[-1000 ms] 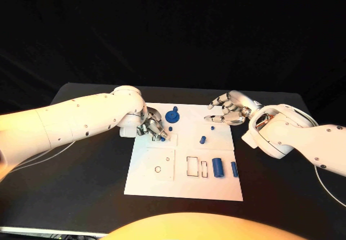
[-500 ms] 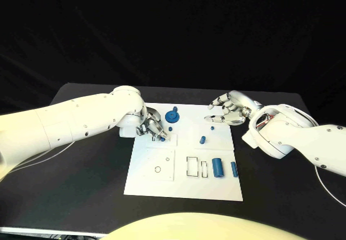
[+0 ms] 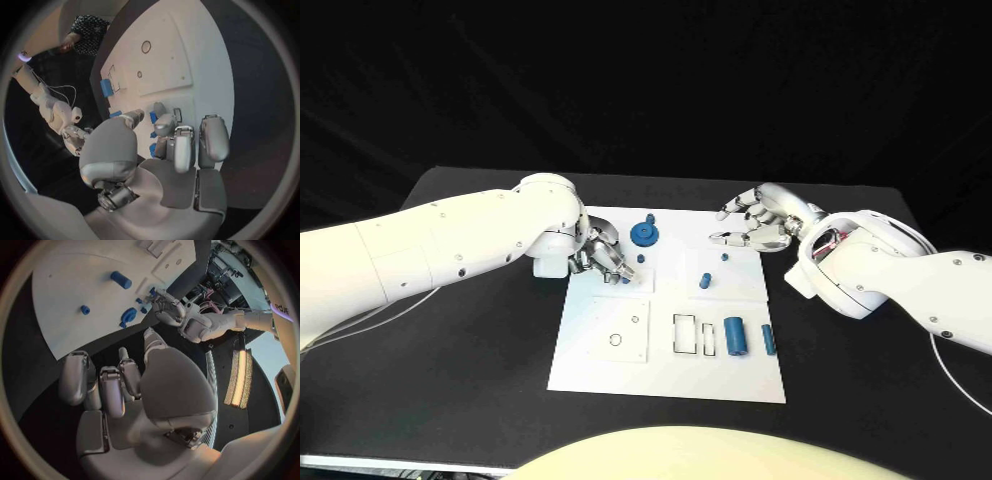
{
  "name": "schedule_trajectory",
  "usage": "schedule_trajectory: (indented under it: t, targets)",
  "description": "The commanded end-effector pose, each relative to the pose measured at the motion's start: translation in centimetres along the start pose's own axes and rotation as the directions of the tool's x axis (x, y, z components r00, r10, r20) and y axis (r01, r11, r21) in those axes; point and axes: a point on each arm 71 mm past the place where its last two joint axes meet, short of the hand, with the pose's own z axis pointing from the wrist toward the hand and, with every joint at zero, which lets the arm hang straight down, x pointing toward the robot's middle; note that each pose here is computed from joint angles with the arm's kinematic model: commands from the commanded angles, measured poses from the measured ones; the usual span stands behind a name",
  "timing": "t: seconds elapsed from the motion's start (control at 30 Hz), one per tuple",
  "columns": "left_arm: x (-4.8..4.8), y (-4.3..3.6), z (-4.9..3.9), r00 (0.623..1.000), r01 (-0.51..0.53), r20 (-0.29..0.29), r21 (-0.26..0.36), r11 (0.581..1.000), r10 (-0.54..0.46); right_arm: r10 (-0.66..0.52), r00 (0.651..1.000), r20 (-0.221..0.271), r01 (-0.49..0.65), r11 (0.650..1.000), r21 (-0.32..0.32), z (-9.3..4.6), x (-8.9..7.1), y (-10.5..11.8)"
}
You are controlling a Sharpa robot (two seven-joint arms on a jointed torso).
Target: Assemble the parts on the task board
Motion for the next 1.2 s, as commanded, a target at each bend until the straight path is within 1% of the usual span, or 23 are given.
schedule_trajectory:
  t: [0.03,0.2,0.4,0.43,0.47,0.53,0.57,0.63,0.7,0.83,0.93,1.0,1.1,1.2]
  targets:
    - [0.0,-0.16,-0.27,1.0,-0.017,0.003,0.005,1.0,0.017,0.001,1.0,-0.001,-0.001,1.0,-0.009,0.0,0.1,0.0]
    - [-0.17,-0.26,-0.65,1.0,-0.018,0.015,0.012,1.0,0.018,0.003,1.0,-0.002,-0.003,1.0,-0.008,-0.1,0.2,-0.1]
    - [-0.49,-0.45,-1.33,1.0,-0.006,0.023,0.033,0.999,0.005,0.005,1.0,-0.004,-0.005,1.0,-0.004,-0.1,0.2,-0.2]
    - [-0.66,-0.52,-1.68,1.0,-0.002,0.027,0.042,0.999,0.001,0.006,1.0,-0.004,-0.006,1.0,-0.003,-0.1,0.2,-0.3]
    - [-0.69,-0.53,-1.73,1.0,-0.001,0.027,0.043,0.999,0.0,0.006,1.0,-0.004,-0.006,1.0,-0.003,-0.1,0.2,-0.3]
    - [-1.03,-0.59,-2.26,0.999,0.01,0.035,0.055,0.998,-0.011,0.007,1.0,-0.003,-0.007,1.0,-0.002,-0.1,0.2,-0.3]
    - [-1.42,-0.59,-2.75,0.999,0.022,0.042,0.065,0.998,-0.025,0.008,1.0,-0.001,-0.008,1.0,-0.001,-0.1,0.2,-0.4]
    - [-2.09,-0.47,-3.41,0.997,0.041,0.058,0.076,0.996,-0.046,0.011,1.0,0.002,-0.011,1.0,0.0,-0.1,0.1,-0.5]
    - [-3.07,-0.21,-4.11,0.993,0.064,0.093,0.081,0.995,-0.071,0.016,1.0,0.007,-0.016,1.0,0.001,0.0,0.1,-0.6]
    - [-4.78,0.44,-4.83,0.978,0.109,0.171,0.081,0.991,-0.121,0.03,0.999,0.016,-0.03,1.0,0.006,0.0,-0.1,-0.8]
    - [-6.01,0.98,-4.91,0.961,0.133,0.234,0.072,0.988,-0.147,0.04,0.999,0.022,-0.04,0.999,0.009,0.1,-0.2,-0.9]
    - [-6.59,1.19,-4.8,0.954,0.135,0.261,0.063,0.989,-0.147,0.044,0.999,0.023,-0.044,0.999,0.01,0.1,-0.2,-1.0]
    - [-7.29,1.4,-4.54,0.948,0.121,0.291,0.041,0.992,-0.128,0.047,0.999,0.025,-0.048,0.999,0.011,0.2,-0.2,-1.0]
    - [-7.79,1.46,-4.23,0.945,0.104,0.309,0.021,0.994,-0.106,0.049,0.998,0.026,-0.049,0.999,0.012,0.2,-0.2,-1.1]
